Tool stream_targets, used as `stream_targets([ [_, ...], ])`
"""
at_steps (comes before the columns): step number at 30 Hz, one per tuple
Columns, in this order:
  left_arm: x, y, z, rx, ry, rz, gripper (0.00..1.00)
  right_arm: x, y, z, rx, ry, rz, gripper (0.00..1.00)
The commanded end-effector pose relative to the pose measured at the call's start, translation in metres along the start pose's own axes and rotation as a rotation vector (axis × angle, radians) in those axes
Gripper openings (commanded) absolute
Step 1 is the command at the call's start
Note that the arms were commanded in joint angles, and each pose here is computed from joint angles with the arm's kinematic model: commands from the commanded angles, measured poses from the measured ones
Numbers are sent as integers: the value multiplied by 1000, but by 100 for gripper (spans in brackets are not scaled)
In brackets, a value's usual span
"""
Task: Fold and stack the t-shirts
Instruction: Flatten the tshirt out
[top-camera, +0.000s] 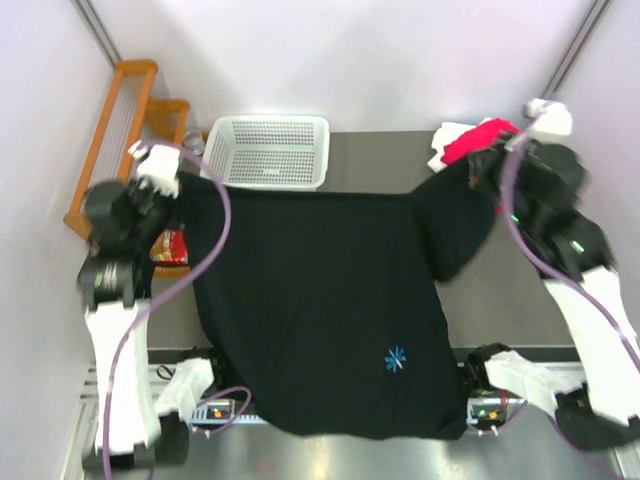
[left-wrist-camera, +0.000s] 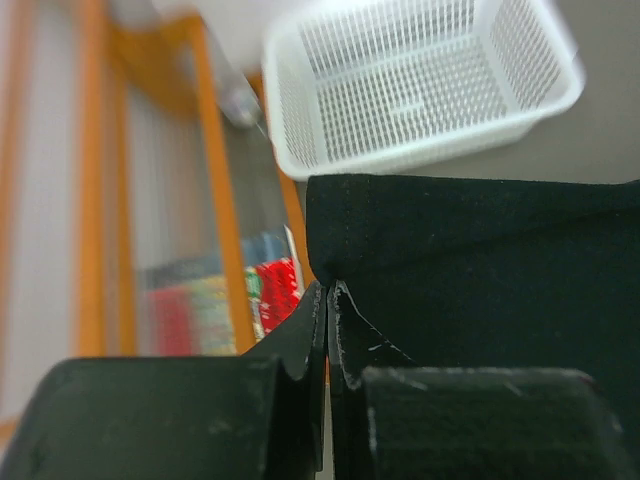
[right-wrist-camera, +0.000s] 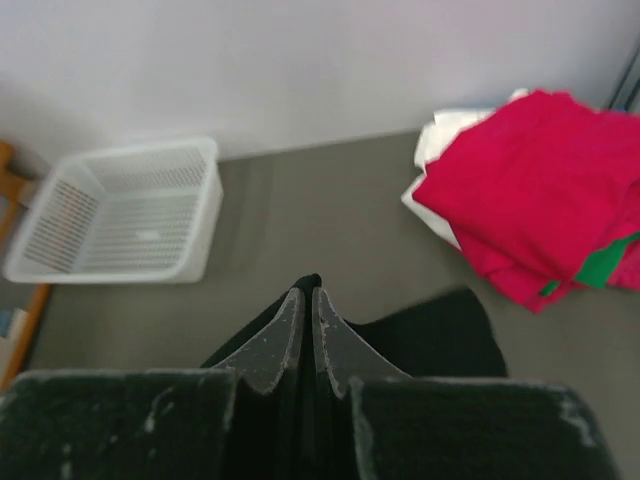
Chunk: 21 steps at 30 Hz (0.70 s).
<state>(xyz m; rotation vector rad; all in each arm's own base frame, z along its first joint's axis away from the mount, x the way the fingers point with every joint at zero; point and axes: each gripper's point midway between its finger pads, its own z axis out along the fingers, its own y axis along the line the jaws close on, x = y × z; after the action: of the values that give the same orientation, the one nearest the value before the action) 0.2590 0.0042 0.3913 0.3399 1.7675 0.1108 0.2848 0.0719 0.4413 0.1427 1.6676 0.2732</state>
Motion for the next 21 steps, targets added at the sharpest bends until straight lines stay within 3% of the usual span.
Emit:
stream_targets([
  [1, 29, 18, 85, -14, 66, -14, 0, 4, -9, 53, 84, -38, 29, 0],
  [6, 98, 17, 162, 55, 279, -20, 0, 42, -37, 124, 112, 70, 135, 0],
  [12, 161, 25, 216, 63, 488, 0, 0, 72, -61, 180, 167, 157, 153, 0],
  [21, 173, 42, 259, 9, 536, -21, 0, 128, -73, 247, 196, 323, 141, 0],
])
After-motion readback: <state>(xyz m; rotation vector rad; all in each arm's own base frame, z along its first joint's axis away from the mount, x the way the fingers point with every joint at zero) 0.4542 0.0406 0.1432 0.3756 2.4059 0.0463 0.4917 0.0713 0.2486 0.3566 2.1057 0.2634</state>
